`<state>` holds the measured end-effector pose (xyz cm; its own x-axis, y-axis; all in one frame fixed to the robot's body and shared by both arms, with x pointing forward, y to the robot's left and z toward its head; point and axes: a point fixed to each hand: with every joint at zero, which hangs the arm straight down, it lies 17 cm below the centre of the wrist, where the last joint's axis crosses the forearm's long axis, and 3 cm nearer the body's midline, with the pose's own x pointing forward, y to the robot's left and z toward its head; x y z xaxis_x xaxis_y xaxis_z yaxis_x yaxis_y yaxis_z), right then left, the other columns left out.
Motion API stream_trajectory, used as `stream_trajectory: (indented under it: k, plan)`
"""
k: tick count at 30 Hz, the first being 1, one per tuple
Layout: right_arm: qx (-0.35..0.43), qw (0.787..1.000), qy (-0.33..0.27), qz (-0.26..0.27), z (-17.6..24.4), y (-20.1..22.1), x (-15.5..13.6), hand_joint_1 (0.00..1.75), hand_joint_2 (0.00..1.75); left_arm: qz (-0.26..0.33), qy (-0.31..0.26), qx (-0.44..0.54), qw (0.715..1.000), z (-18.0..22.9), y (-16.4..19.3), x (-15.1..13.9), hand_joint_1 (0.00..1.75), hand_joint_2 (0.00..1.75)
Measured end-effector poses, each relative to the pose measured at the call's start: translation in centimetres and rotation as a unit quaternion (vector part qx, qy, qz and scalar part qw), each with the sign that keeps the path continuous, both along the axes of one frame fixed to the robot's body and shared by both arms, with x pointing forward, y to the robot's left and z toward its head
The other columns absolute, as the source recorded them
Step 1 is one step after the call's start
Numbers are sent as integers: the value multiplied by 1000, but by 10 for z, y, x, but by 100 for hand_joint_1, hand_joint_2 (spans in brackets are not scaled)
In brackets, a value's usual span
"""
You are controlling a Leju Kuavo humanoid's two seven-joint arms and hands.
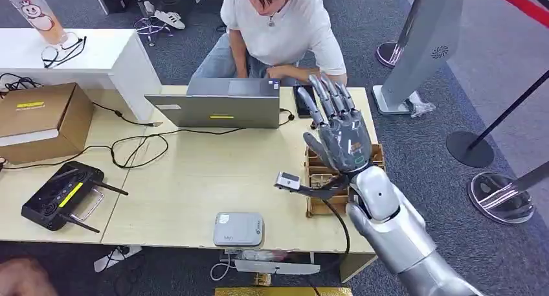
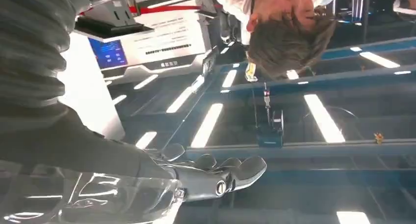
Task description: Pass the card to the sensor for recognition and then transmit it.
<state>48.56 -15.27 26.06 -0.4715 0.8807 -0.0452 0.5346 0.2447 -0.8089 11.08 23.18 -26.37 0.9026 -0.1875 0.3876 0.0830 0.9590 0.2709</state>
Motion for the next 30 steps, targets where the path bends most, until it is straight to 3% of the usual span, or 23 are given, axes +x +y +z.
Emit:
stream_trajectory:
  k: [10, 20, 30]
  plan:
    - [-11, 999, -1, -42, -25, -53, -39, 0, 175, -2, -12, -5, 1000, 3, -12, 4, 0, 0]
    - [-35, 994, 75, -74, -62, -113, -85, 0, 175, -5, -12, -5, 1000, 3, -13, 3, 0, 0]
    - [-58, 989, 109, -85, -74, -126, -113, 0, 175, -17, -17, -7, 1000, 4, -16, 6, 0, 0]
